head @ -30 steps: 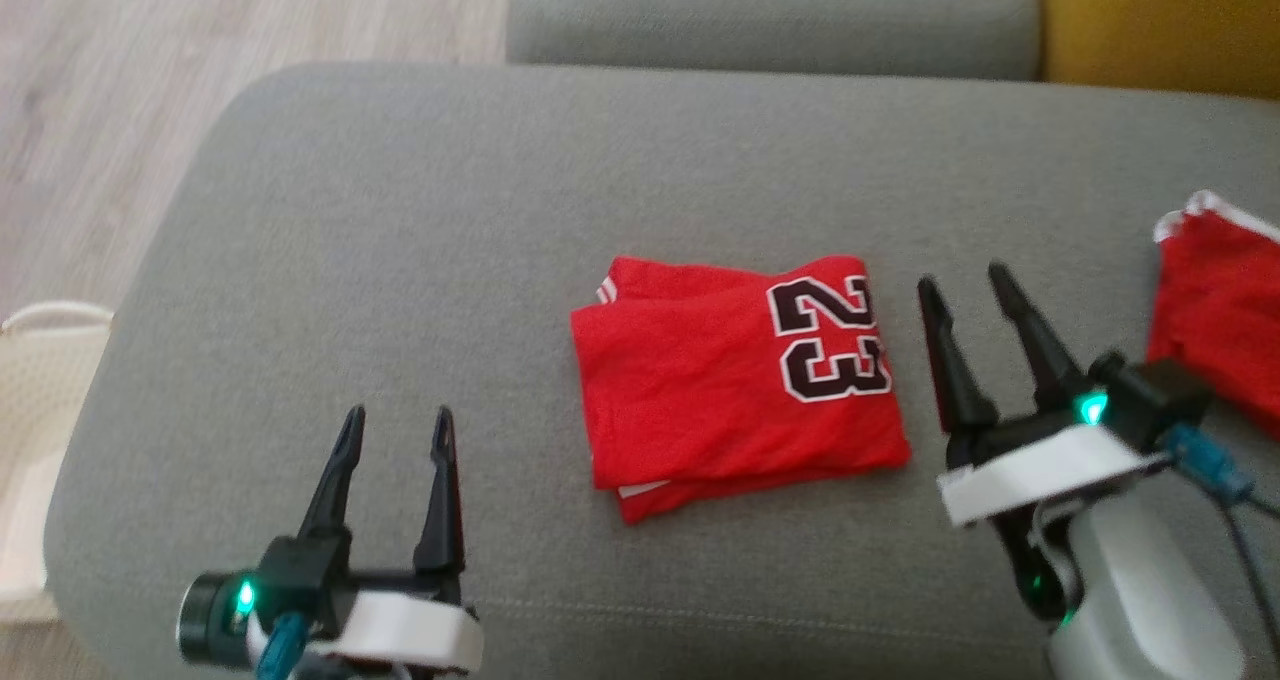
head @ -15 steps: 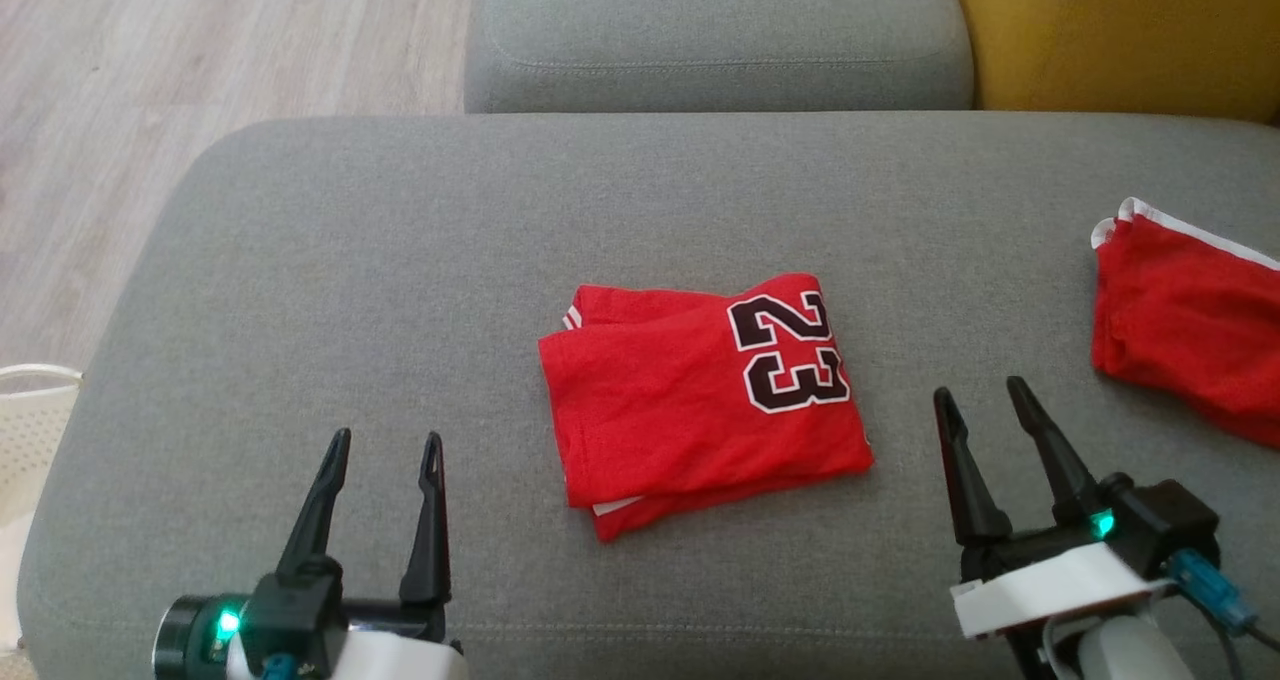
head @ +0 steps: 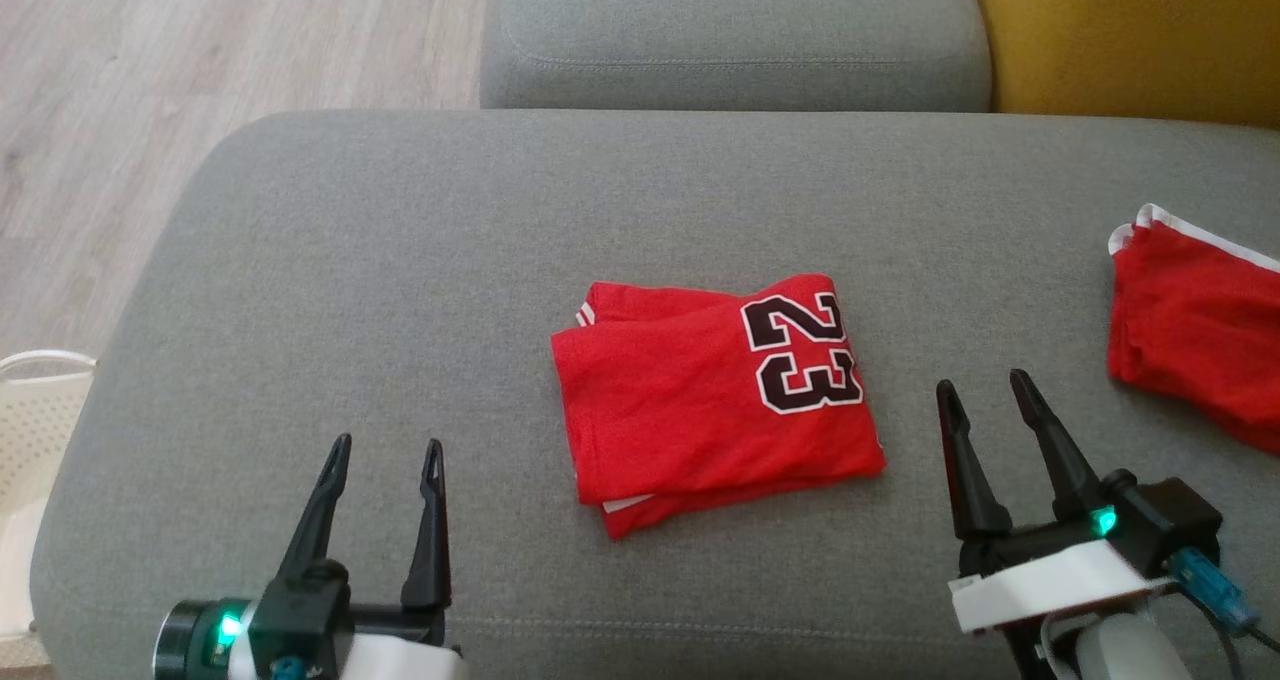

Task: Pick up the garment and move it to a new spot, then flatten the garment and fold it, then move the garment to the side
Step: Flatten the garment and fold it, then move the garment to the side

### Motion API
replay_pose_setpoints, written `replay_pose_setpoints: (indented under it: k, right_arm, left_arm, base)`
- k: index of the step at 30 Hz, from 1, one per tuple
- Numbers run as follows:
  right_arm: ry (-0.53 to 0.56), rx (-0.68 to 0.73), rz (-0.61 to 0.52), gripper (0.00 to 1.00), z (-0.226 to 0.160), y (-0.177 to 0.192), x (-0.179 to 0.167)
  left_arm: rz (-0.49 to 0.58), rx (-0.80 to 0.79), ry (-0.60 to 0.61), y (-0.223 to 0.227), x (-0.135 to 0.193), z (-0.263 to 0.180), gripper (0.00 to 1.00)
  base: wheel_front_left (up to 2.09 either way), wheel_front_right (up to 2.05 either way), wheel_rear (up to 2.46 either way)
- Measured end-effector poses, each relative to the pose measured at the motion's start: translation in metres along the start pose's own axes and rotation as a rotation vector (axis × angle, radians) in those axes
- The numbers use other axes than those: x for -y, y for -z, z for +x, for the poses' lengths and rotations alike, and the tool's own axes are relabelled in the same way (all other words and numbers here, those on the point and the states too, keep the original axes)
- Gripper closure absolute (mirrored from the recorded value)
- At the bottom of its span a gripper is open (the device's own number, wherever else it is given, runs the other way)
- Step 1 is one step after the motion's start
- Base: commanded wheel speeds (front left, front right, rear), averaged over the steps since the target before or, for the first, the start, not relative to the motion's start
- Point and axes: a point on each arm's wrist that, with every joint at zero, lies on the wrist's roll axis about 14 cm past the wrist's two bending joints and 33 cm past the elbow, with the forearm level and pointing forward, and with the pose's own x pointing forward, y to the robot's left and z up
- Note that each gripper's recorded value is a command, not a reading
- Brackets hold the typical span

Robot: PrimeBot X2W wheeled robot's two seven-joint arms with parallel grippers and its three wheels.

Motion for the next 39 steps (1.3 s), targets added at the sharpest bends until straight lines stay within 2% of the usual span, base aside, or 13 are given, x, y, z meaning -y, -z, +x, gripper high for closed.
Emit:
replay_pose_setpoints:
  k: [14,20,33,39]
  right_arm:
    - [-0.012,-0.044,0.021,0.0,0.003,0.014,-0.006]
    - [-0.003,-0.087,0.049,0.0,0.02,0.026,0.001]
    - [0.026,-0.482,0.082,0.0,0.062,0.09,0.037]
    - [0.003,-0.631,0.107,0.0,0.067,0.114,0.038]
  left_arm:
    - [0.006,-0.02,-0.022,0.006,-0.006,-0.005,0.0]
    - [0.006,-0.053,-0.026,0.015,-0.007,-0.007,0.0]
    - [-0.006,-0.102,-0.005,0.029,-0.001,0.001,0.0]
    - [-0.017,-0.12,0.013,0.035,0.005,0.01,0.0]
  base:
    - [0.0,0.0,0.0]
    - [0.0,0.0,0.0]
    - [0.0,0.0,0.0]
    - [0.0,0.0,0.0]
